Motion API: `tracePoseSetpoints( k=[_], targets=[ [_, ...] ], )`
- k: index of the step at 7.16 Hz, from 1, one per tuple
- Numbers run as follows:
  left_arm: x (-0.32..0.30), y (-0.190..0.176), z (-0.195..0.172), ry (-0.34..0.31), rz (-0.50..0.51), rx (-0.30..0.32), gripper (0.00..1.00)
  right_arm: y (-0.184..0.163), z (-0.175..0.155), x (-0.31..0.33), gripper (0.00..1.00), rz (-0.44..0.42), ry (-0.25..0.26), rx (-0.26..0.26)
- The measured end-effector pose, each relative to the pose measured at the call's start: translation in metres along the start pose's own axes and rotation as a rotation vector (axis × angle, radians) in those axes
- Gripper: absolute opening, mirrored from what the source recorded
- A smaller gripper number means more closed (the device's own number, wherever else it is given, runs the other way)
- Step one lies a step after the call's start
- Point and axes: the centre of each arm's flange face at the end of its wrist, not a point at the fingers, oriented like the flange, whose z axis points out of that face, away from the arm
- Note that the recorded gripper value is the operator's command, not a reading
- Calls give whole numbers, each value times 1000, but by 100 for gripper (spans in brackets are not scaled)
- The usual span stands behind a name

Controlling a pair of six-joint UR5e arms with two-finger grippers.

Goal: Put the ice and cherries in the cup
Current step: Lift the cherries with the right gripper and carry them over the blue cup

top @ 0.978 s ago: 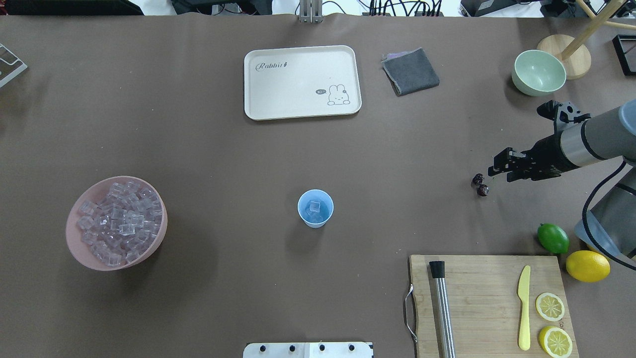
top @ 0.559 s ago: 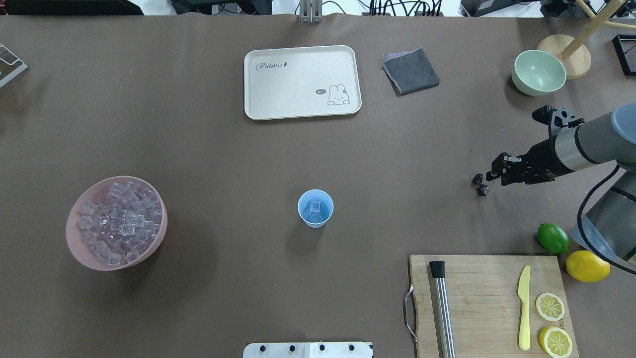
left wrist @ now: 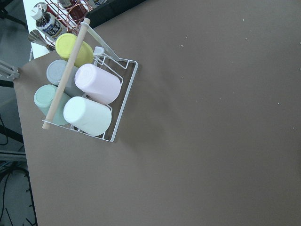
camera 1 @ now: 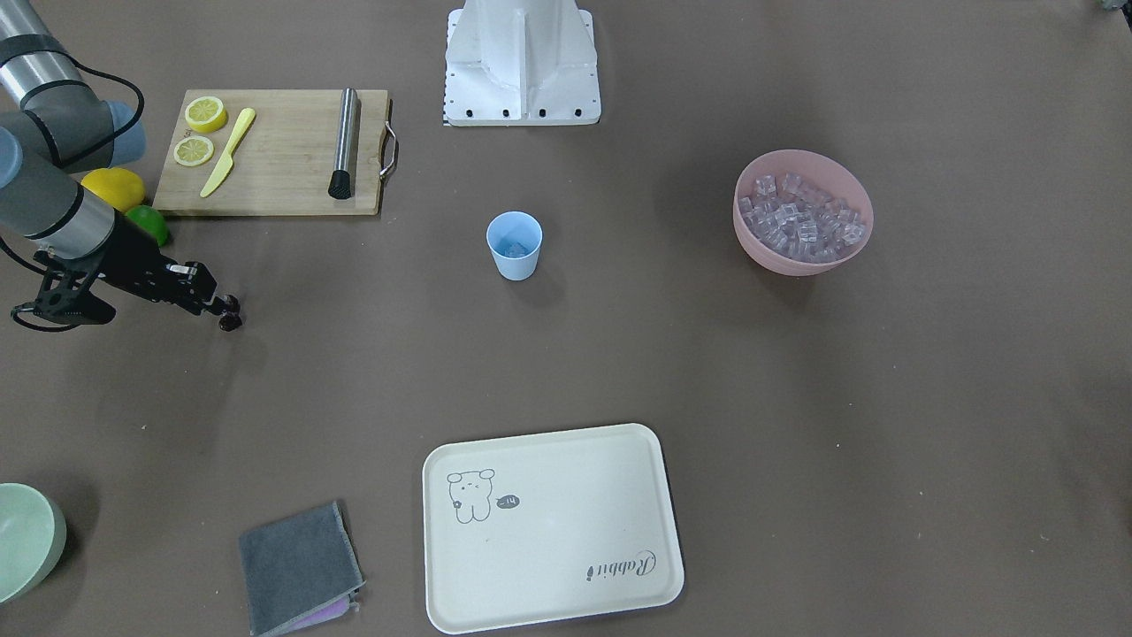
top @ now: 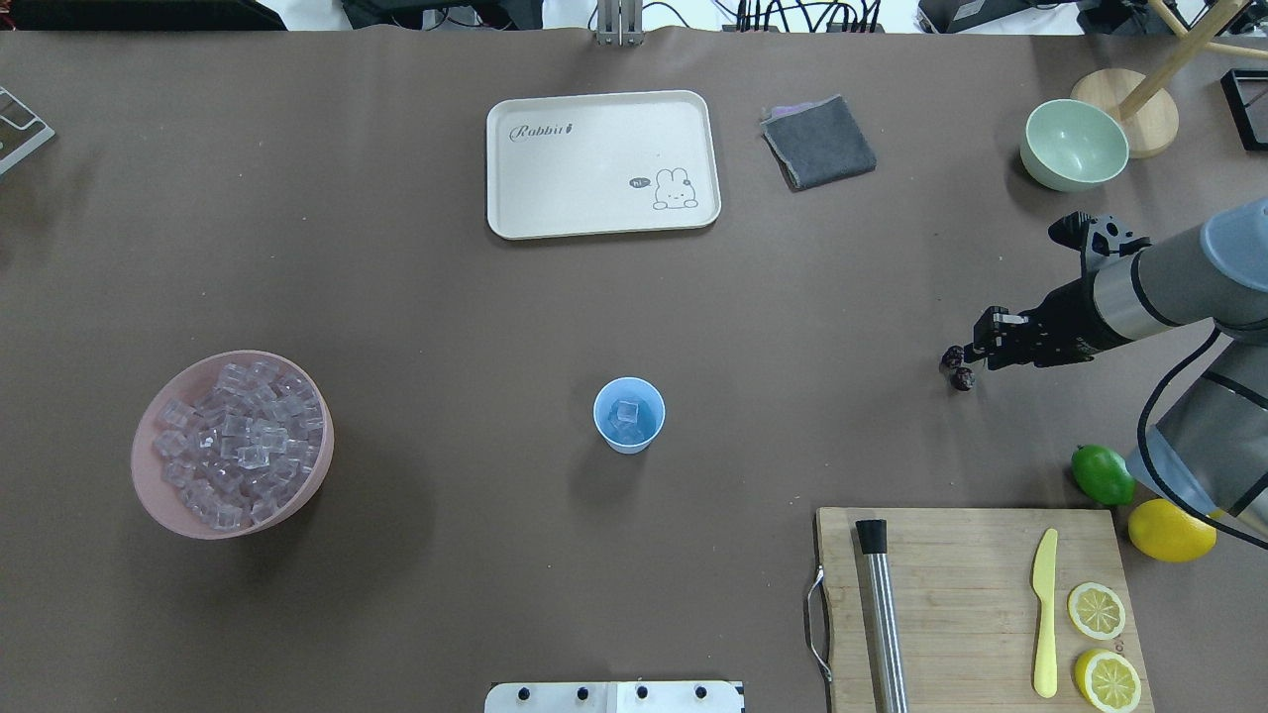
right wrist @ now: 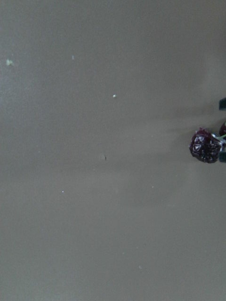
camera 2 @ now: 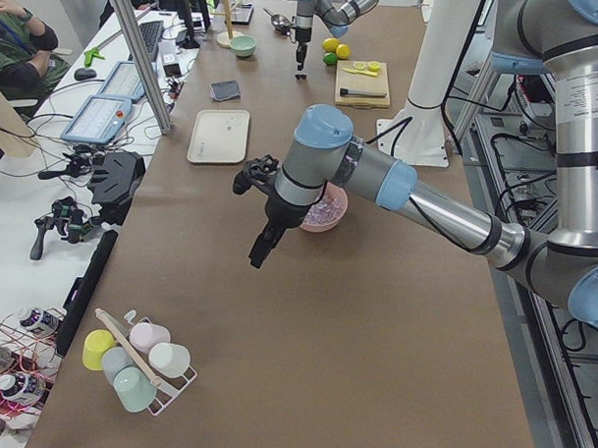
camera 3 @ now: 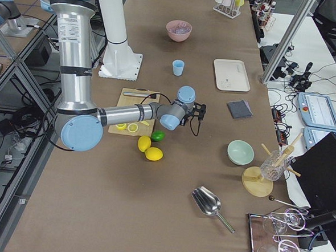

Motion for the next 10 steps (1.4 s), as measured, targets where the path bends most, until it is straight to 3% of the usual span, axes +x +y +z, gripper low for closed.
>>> tracePoseSetpoints(
  k=[1, 3, 5, 8, 10],
  targets=[
    [0, 0, 0, 0, 0, 0, 99, 0, 0, 0, 0, -1, 0, 0],
    [0, 0, 0, -1, 0, 1, 99, 1, -2, -4, 0, -5, -8, -1],
    [-2, 0, 2, 0, -3, -3, 99, 9, -28, -35, 0, -22, -60, 1],
    [-6, 3, 9, 4, -17, -19, 99, 28, -95, -155, 0, -30, -122, 26],
    [-8, 4, 12, 5, -25, -25, 99, 58, -106, -273, 0, -61, -107, 58]
  ],
)
